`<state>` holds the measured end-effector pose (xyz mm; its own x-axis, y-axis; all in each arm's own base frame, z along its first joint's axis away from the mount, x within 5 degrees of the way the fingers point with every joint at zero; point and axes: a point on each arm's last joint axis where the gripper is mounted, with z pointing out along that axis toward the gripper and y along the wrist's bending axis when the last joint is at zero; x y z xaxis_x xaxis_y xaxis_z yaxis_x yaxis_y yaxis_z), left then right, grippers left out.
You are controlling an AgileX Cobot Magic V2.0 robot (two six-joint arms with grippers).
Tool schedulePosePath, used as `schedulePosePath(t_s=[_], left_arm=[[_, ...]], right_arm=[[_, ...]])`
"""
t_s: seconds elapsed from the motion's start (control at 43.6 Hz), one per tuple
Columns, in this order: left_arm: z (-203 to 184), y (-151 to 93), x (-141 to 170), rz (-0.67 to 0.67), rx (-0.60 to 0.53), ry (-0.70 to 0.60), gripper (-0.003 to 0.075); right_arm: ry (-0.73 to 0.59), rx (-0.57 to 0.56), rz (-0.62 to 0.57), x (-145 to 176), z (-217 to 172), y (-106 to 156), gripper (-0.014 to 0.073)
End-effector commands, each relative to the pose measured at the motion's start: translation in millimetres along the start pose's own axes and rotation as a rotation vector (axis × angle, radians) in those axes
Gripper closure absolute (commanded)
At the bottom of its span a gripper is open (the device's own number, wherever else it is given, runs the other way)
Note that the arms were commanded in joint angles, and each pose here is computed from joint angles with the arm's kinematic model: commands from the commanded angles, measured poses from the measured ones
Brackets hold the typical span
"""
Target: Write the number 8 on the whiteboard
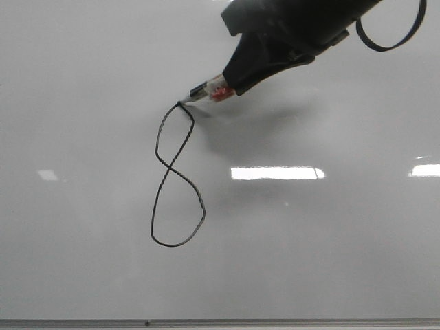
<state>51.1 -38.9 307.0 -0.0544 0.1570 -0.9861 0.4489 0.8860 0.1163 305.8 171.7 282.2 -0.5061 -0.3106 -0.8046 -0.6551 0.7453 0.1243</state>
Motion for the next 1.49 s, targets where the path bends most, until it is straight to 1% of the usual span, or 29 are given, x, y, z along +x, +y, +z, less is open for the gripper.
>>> schedulePosePath(t_s=[0.0,0.069,0.184,0.252,0.344,0.413,0.436,0.459,0.482,0.528,0.597,0.62,0.689,0.757,0.872,1.01,1.148,1.285,1.469], left_arm=[[-1,4,-12,-0.033,-0.041,-0.065,0.0739],[-1,4,-12,-0.033,-0.041,-0.065,0.0739],[-1,3,-11,-0.033,-0.02,-0.05,0.0739],[1,1,-14,0.002,0.019,-0.011,0.0739],[11,2,-25,0.103,0.098,0.07,0.0722],[25,7,-37,0.195,0.167,0.125,0.0669],[29,9,-41,0.224,0.182,0.135,0.0645],[32,10,-46,0.259,0.205,0.143,0.0608],[38,12,-48,0.269,0.232,0.166,0.0577],[48,14,-54,0.291,0.284,0.184,0.049],[62,15,-60,0.317,0.357,0.205,0.0409],[66,14,-62,0.329,0.382,0.204,0.0402],[79,9,-61,0.368,0.442,0.223,0.0403],[91,1,-56,0.444,0.494,0.249,0.0403],[101,-16,-55,0.538,0.543,0.232,0.0403],[100,-28,-58,0.558,0.587,0.187,0.0403],[98,-31,-57,0.549,0.609,0.196,0.0404],[97,-32,-56,0.549,0.629,0.208,0.041],[96,-33,-54,0.55,0.65,0.222,0.0489]], right_arm=[[-0.108,0.004,-0.016,-27,-14,8,0.0654],[-0.089,-0.055,-0.044,-29,-20,20,0.0654],[-0.067,-0.145,-0.174,-29,-38,43,0.0654],[-0.049,-0.18,-0.309,-28,-49,57,0.0654],[-0.019,-0.204,-0.483,-29,-60,72,0.0654],[0.01,-0.211,-0.596,-32,-65,81,0.0654],[0.018,-0.216,-0.615,-33,-67,83,0.0654],[0.023,-0.218,-0.648,-34,-69,86,0.0654],[0.024,-0.221,-0.674,-36,-70,90,0.0654],[0.023,-0.234,-0.707,-39,-74,96,0.0654],[0.01,-0.255,-0.733,-43,-78,105,0.0654],[0.004,-0.261,-0.739,-45,-79,108,0.0654],[-0.013,-0.276,-0.756,-48,-82,115,0.0654],[-0.025,-0.296,-0.773,-49,-84,124,0.0654],[-0.023,-0.337,-0.798,-47,-85,136,0.0654],[-0.029,-0.372,-0.822,-45,-87,149,0.0654],[-0.036,-0.398,-0.84,-43,-88,159,0.0654],[-0.051,-0.398,-0.844,-43,-88,162,0.0654],[-0.057,-0.393,-0.843,-44,-88,162,0.0654]])
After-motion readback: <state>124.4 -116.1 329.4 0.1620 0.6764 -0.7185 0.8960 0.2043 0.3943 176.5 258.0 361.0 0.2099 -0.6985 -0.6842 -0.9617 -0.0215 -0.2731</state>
